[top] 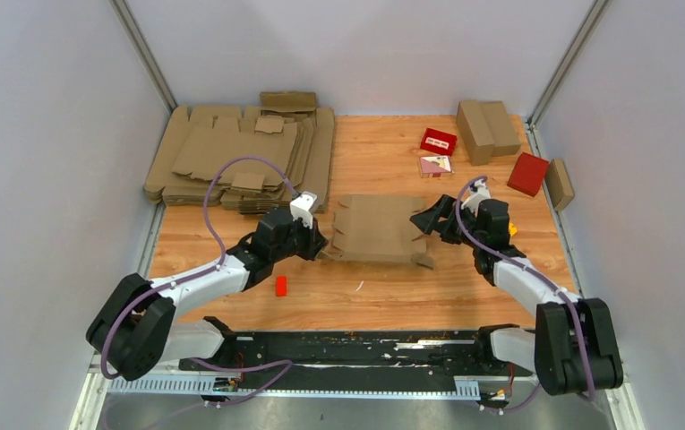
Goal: Fold the paper box
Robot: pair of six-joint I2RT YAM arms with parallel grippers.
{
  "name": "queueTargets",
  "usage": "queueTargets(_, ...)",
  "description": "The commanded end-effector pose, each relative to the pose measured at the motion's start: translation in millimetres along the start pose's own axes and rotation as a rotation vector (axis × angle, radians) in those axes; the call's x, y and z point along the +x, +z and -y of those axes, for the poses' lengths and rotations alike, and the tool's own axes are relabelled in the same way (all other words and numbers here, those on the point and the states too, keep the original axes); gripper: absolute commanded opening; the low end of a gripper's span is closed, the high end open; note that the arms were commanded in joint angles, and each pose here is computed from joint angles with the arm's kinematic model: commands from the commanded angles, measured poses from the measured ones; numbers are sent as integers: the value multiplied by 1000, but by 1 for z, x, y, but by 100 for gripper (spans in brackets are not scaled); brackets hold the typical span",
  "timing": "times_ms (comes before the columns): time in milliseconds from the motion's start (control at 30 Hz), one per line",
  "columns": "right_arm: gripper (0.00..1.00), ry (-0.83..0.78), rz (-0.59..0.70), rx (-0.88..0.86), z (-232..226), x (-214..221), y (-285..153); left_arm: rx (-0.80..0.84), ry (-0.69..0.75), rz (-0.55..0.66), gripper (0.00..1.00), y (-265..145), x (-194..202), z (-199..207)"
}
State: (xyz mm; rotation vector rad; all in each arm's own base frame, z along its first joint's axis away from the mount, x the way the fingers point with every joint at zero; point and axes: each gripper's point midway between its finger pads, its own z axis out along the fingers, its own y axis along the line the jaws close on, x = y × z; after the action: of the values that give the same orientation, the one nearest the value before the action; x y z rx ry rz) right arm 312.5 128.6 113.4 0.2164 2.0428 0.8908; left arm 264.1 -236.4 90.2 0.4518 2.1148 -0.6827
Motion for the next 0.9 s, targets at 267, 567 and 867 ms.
queueTargets(267, 87, -52, -108, 15, -5, 5, 27, 138, 51, 144, 13, -8, -29, 25)
queueTargets(567, 87, -102, -74, 154, 9, -6, 19, 119, 64, 157, 4, -11, -30, 21)
queueTargets(867, 90, -226, -137, 77, -20, 6, 28, 248, 147, 251, 0, -31, -50, 47)
